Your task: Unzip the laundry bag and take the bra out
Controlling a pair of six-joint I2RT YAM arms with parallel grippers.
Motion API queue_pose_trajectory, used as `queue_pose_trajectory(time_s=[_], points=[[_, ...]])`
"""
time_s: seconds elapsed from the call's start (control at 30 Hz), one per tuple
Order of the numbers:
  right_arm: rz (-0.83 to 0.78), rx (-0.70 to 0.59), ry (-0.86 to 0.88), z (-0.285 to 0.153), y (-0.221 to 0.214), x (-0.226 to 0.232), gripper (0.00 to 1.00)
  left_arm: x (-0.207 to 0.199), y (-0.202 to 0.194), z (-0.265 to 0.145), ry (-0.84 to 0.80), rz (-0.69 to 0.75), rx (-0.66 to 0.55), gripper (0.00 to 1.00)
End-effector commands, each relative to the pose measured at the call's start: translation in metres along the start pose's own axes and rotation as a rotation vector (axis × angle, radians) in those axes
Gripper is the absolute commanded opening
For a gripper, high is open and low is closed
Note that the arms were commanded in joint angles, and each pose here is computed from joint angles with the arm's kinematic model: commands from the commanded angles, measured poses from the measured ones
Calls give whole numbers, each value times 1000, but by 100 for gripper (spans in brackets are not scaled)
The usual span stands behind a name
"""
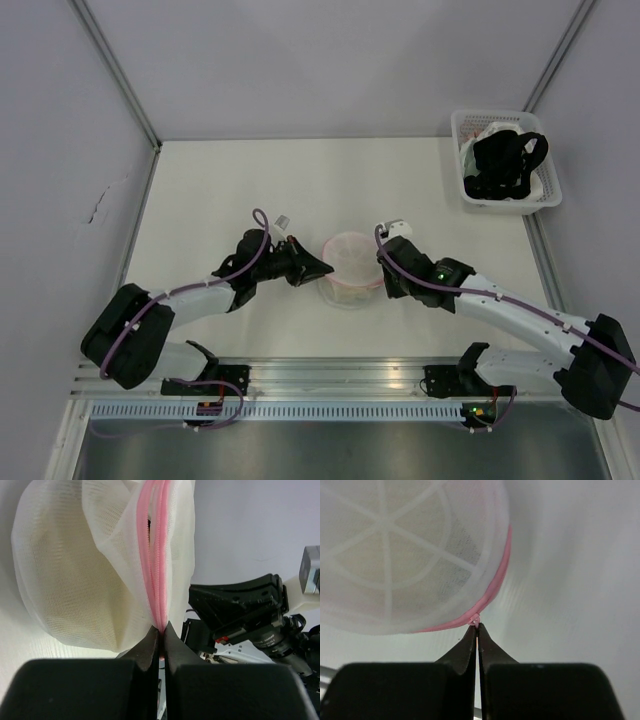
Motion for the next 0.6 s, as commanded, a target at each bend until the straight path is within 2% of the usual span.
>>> queue_pose_trajectory(time_s=[0.0, 0.13, 0.27, 0.4, 0.57], points=[[-25, -37, -207, 3, 18, -19, 0, -13, 0, 0, -43, 90, 64, 2], [-43, -34, -341, 18, 30, -30, 0, -15, 0, 2, -50, 110, 92, 2], [18, -47, -472, 30, 48, -48, 1, -17, 1, 0, -57, 120, 102, 2], [69, -137, -487, 36, 73, -56, 0, -19, 1, -2, -64, 129, 115, 2], [53, -166, -511, 53, 93, -65, 0, -24, 0, -1, -79, 148, 144, 2]])
Point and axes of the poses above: each gripper's point midway between its finger pads, its own z axis out along the fingers, its own x axis along the line the jaws close on, y = z × x, the point moved 6 cm from there along -z, back along the fingers, and after that the axes turned 6 degrees about -z, right-handed, at the moved point
